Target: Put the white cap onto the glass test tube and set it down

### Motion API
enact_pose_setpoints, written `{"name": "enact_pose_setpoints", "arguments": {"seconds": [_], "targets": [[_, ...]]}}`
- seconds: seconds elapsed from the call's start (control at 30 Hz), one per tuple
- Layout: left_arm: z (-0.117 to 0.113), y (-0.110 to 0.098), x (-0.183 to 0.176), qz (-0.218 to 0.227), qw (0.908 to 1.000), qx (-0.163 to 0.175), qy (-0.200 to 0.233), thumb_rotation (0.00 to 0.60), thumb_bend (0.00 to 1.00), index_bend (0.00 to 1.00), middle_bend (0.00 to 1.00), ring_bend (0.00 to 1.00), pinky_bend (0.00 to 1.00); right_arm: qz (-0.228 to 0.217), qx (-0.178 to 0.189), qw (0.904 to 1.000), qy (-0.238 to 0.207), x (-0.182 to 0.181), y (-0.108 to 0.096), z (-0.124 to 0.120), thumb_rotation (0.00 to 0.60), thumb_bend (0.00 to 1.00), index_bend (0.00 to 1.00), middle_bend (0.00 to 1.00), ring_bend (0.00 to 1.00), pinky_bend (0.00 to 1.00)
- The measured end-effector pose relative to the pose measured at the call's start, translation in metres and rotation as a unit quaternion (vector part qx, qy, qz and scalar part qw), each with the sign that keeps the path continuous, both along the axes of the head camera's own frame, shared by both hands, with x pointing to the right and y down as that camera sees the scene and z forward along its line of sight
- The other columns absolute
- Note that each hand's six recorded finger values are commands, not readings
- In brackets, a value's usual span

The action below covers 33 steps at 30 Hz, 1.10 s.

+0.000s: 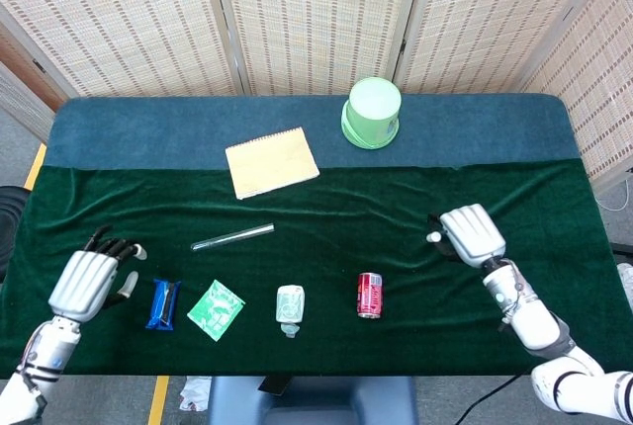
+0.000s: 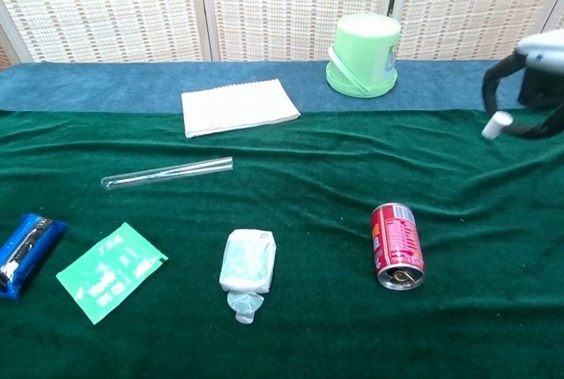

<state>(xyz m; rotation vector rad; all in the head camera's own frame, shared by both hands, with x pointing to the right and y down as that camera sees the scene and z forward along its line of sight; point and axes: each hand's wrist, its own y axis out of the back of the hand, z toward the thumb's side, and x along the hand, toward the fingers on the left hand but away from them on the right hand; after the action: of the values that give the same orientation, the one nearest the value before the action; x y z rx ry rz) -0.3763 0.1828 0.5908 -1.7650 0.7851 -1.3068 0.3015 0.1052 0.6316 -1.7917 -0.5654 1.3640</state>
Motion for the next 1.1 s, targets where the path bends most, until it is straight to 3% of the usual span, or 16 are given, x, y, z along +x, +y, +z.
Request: {"name": "enact_pose_setpoints", "arguments": {"seconds": [0.1, 0.23, 0.37, 0.73, 1.1], "targets": [[0.01, -0.02, 0.022, 0.019, 0.9998, -0.007, 0.004, 0.6, 0.51, 0.43, 0.46, 0.44, 0.37, 0.011, 0.007, 0.9999, 0.001, 0.01, -0.002, -0.011, 0.6, 0.59, 0.74, 0.99, 1.0, 1.0], [0.026, -0.042, 0.053, 0.035, 0.9991, -0.024, 0.005, 0.6, 0.41, 0.43, 0.53, 0.52, 0.6, 0.019, 0.006, 0.9998, 0.001, 0.018, 0.001, -0.016, 0.6, 0.59, 0.74, 0.99, 1.0, 1.0], [0.041, -0.056, 0.086, 0.047, 0.9983, -0.036, 0.007, 0.6, 0.35, 0.42, 0.62, 0.6, 0.71, 0.022, 0.005, 0.9997, 0.004, 0.023, 0.002, -0.017, 0.6, 0.59, 0.74, 0.99, 1.0, 1.0], [0.091, -0.066, 0.152, 0.062, 0.9944, -0.082, -0.023, 0.6, 0.31, 0.41, 0.72, 0.68, 0.78, 0.032, -0.001, 0.9994, 0.011, 0.036, 0.004, -0.015, 0.6, 0.59, 0.75, 0.99, 1.0, 1.0], [0.131, -0.06, 0.147, 0.062, 0.9901, -0.092, -0.086, 0.6, 0.31, 0.37, 0.75, 0.69, 0.78, 0.038, -0.009, 0.9992, 0.012, 0.041, 0.006, -0.009, 0.6, 0.6, 0.76, 0.99, 1.0, 1.0]]}}
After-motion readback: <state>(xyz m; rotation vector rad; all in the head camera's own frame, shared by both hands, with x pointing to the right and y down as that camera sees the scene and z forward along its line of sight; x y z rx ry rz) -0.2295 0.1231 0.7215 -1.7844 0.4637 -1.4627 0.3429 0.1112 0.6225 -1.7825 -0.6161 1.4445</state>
